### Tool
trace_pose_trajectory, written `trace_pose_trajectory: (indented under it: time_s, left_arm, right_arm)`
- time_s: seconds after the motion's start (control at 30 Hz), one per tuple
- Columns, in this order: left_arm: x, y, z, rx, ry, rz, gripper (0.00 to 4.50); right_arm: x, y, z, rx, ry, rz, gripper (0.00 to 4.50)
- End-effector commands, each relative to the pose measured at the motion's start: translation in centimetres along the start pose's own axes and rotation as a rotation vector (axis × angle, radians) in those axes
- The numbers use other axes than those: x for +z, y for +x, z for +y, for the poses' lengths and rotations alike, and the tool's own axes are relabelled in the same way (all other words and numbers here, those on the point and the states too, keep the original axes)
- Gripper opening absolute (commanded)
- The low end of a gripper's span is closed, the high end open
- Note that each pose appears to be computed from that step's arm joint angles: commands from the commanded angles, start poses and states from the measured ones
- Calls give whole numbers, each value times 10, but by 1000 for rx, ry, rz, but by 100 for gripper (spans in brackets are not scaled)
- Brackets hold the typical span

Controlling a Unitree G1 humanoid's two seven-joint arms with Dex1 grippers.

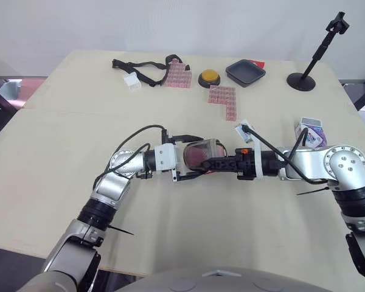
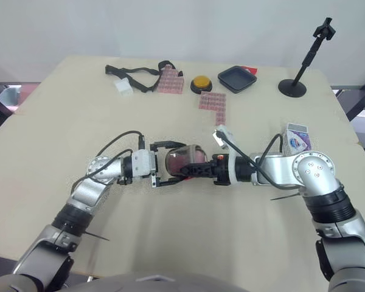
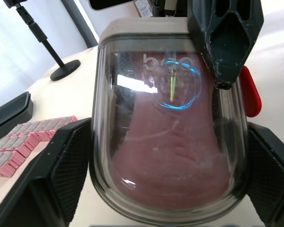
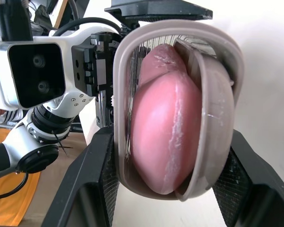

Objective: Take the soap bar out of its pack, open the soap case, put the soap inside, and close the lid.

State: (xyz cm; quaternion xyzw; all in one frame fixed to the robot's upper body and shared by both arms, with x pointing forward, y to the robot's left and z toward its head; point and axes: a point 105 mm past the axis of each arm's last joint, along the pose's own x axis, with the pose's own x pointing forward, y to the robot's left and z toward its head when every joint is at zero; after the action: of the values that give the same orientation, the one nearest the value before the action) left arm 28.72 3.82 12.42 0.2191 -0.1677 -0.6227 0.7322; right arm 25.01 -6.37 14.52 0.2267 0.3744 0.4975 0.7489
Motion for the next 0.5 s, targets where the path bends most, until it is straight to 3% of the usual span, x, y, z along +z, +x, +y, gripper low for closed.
trace_pose_trajectory:
  time_s: [0.03,0.3,0.5]
  left_arm:
    - [1,-16,16,-2,-43,17,450]
    - [-11,-38,9,-200,-248,133,450]
    - [5,-25,23,-212,-438,130,450]
  right_arm:
    - [-1,-5,7,4,-72,35,212]
    - [7,-17,-2,-75,-200,84,212]
    - [20,-33,-9,-259,-575,277,212]
